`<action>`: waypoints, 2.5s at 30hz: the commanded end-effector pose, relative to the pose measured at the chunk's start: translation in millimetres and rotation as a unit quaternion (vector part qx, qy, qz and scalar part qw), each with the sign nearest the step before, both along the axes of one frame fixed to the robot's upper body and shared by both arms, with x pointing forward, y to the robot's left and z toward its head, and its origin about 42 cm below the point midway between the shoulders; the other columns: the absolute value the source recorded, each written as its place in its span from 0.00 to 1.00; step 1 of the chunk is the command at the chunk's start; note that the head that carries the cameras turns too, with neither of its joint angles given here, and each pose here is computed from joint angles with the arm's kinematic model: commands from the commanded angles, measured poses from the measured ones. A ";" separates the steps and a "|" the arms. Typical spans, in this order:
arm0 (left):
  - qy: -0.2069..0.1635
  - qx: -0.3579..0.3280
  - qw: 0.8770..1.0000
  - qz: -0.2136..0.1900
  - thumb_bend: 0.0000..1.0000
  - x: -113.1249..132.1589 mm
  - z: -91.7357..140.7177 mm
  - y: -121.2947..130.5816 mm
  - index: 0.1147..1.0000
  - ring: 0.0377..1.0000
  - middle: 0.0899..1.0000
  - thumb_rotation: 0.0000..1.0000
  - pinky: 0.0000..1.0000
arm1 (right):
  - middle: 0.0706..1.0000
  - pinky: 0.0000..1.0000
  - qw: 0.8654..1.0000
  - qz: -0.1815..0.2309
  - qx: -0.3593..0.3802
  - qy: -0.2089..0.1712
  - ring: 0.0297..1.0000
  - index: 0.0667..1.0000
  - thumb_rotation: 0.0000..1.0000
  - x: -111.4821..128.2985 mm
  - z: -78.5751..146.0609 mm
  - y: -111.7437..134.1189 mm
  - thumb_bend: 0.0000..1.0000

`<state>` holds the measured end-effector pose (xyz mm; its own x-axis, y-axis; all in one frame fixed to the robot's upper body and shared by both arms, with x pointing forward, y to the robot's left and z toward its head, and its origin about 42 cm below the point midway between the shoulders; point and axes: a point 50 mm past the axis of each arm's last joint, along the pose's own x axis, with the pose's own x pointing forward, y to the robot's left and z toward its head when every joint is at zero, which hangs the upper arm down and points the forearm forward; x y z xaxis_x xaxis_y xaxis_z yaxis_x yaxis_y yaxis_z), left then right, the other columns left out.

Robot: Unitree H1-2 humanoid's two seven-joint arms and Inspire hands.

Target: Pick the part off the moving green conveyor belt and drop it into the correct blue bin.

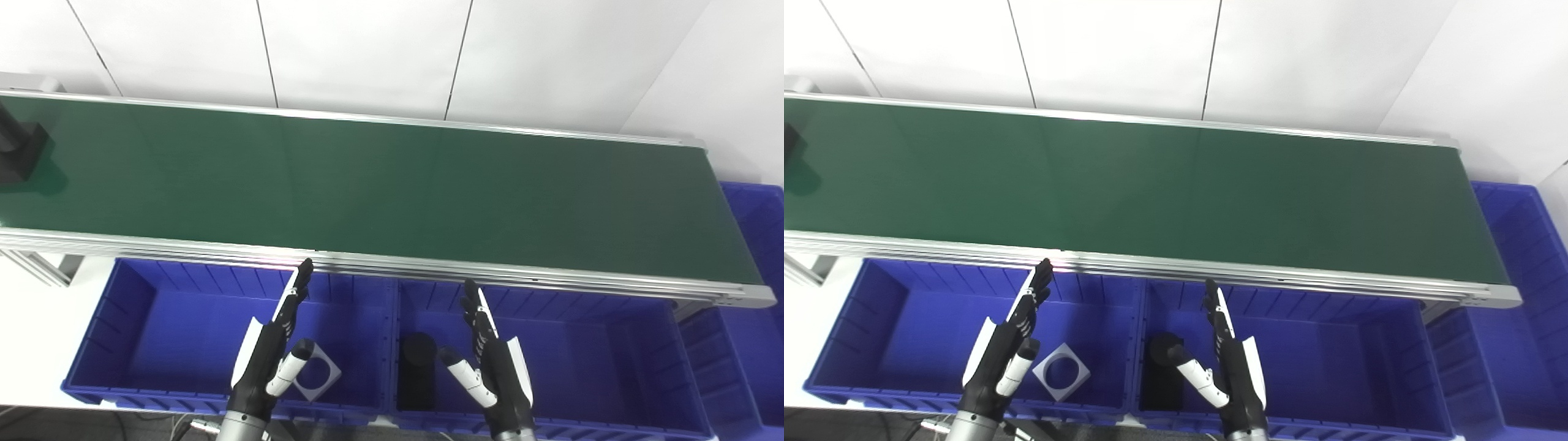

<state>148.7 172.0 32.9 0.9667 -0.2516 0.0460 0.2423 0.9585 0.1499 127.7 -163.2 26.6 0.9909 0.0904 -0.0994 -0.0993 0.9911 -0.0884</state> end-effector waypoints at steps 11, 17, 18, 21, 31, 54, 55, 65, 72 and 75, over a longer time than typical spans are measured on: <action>-0.031 0.010 0.999 0.005 0.68 9.8 -0.7 -8.4 1.00 1.00 1.00 1.00 1.00 | 0.99 0.98 0.999 -0.019 0.003 -0.048 0.98 1.00 0.74 6.2 1.3 -3.9 0.86; -0.037 0.015 0.999 0.008 0.68 9.7 -1.1 -10.3 1.00 1.00 1.00 1.00 1.00 | 0.99 0.99 0.998 -0.027 0.018 -0.052 0.99 1.00 0.71 6.9 -0.6 -5.0 0.85; -0.038 0.016 0.999 0.008 0.68 9.6 -1.1 -10.3 1.00 1.00 1.00 1.00 1.00 | 0.99 0.99 0.998 -0.029 0.021 -0.053 0.99 1.00 0.70 7.0 -0.9 -5.2 0.85; -0.039 0.016 0.999 0.008 0.71 9.8 -1.2 -10.1 1.00 1.00 1.00 1.00 1.00 | 1.00 0.99 0.998 -0.033 0.028 -0.054 0.99 1.00 0.69 7.2 -0.7 -5.2 0.82; -0.045 0.018 0.999 0.010 0.72 10.3 0.1 -8.6 0.99 1.00 1.00 1.00 1.00 | 1.00 1.00 0.997 -0.038 0.028 -0.059 0.99 1.00 0.71 7.3 1.5 -4.3 0.79; -0.037 0.003 0.999 0.005 0.70 9.6 2.4 -5.6 1.00 1.00 1.00 1.00 1.00 | 1.00 0.99 0.997 -0.031 0.048 -0.058 0.99 1.00 0.95 9.4 1.0 -5.1 0.76; -0.037 0.003 0.999 0.005 0.69 9.7 2.3 -5.3 1.00 1.00 1.00 1.00 1.00 | 1.00 0.99 0.997 -0.030 0.047 -0.057 0.99 1.00 0.95 9.3 0.7 -5.4 0.76; -0.032 -0.005 0.999 0.006 0.71 10.3 2.0 -5.7 1.00 1.00 1.00 1.00 1.00 | 1.00 0.98 0.996 -0.029 0.059 -0.055 0.99 1.00 0.91 9.3 0.4 -4.5 0.75; -0.028 -0.006 1.000 0.007 0.72 10.6 0.5 -5.1 1.00 1.00 1.00 1.00 1.00 | 1.00 0.97 0.997 -0.032 0.051 -0.054 0.98 1.00 0.91 9.3 -1.0 -3.9 0.76; -0.027 -0.005 1.000 0.008 0.72 11.2 -0.6 -4.8 1.00 1.00 1.00 1.00 1.00 | 1.00 0.98 0.997 -0.029 0.056 -0.053 0.99 1.00 0.90 9.6 -1.2 -3.3 0.75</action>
